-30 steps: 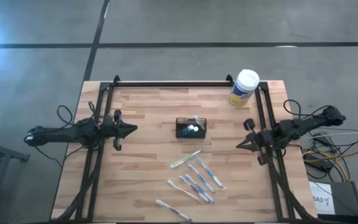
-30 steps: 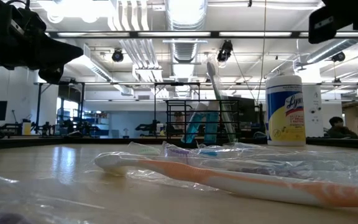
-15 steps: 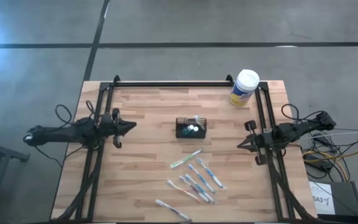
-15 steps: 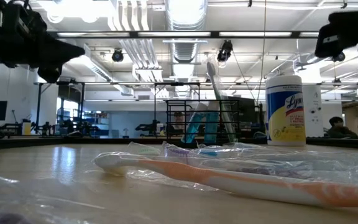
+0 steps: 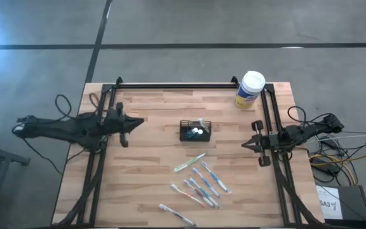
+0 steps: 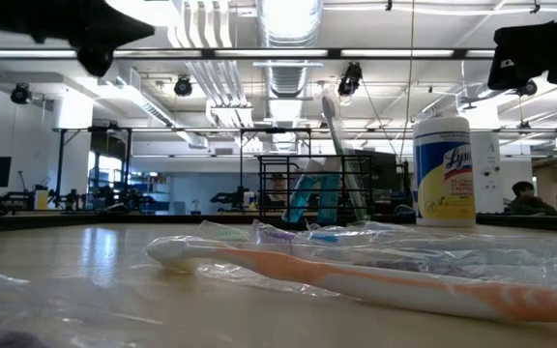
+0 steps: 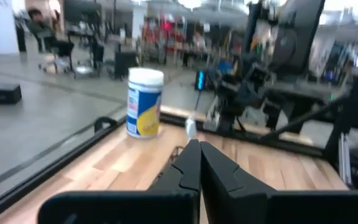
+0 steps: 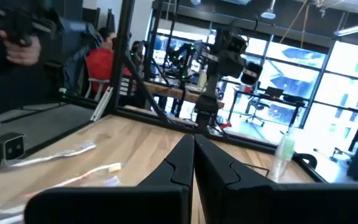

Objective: Pick & Place toothbrushing station
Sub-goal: Put the green toothbrush into the black wire organizer

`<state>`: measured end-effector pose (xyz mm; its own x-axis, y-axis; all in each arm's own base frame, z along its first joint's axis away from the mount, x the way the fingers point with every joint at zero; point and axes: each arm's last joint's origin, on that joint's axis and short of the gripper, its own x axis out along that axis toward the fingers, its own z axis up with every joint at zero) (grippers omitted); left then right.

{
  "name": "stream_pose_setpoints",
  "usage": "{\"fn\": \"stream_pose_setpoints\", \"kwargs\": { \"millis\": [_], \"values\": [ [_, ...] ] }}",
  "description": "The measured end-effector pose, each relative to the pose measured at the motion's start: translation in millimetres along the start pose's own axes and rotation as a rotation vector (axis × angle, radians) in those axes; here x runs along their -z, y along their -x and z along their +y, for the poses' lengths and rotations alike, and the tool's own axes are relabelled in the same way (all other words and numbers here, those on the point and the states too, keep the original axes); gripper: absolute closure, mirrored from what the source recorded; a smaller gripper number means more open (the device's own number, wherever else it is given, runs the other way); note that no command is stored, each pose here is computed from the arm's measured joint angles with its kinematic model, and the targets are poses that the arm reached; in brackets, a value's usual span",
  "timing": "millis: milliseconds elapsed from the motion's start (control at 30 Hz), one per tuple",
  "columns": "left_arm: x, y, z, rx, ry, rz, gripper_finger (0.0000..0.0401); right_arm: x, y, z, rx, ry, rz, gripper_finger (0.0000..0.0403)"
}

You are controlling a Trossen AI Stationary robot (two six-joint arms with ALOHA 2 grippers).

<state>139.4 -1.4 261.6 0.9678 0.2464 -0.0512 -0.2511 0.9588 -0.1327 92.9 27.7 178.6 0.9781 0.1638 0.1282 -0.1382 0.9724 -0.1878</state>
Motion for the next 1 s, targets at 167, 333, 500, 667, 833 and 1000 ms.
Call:
{"fn": "stream_pose_setpoints", "kwargs": {
  "millis": [167, 333, 500, 667, 833, 1000],
  "values": [
    [-34.6, -33.4, -22.9, -0.007, -0.012, 0.176, 0.0399, 0.3, 0.0, -0.2, 0.011, -0.006, 0.005, 0.0394],
    [-47.4, -67.2, -46.2, -0.031, 0.031, 0.372, 0.0374, 0.6, 0.0, -0.2, 0.010, -0.010, 0.008, 0.0394],
    [-47.2, -95.5, -79.5, -0.017, 0.000, 0.477, 0.0328, 0.7, 0.0, -0.1, 0.010, -0.010, 0.008, 0.0394],
    [-27.4, -119.6, -109.6, -0.022, 0.053, 0.550, 0.0266, 0.6, 0.0, -0.2, 0.010, -0.004, 0.008, 0.0394],
    [13.6, -138.1, -128.2, -0.054, 0.061, 0.682, 0.0205, 0.6, 0.0, -0.2, 0.010, 0.005, 0.008, 0.0394],
    [47.4, -152.8, -143.4, -0.045, 0.087, 0.796, 0.0172, 0.6, 0.0, -0.1, 0.009, 0.001, 0.008, 0.0394]
  ]
}}
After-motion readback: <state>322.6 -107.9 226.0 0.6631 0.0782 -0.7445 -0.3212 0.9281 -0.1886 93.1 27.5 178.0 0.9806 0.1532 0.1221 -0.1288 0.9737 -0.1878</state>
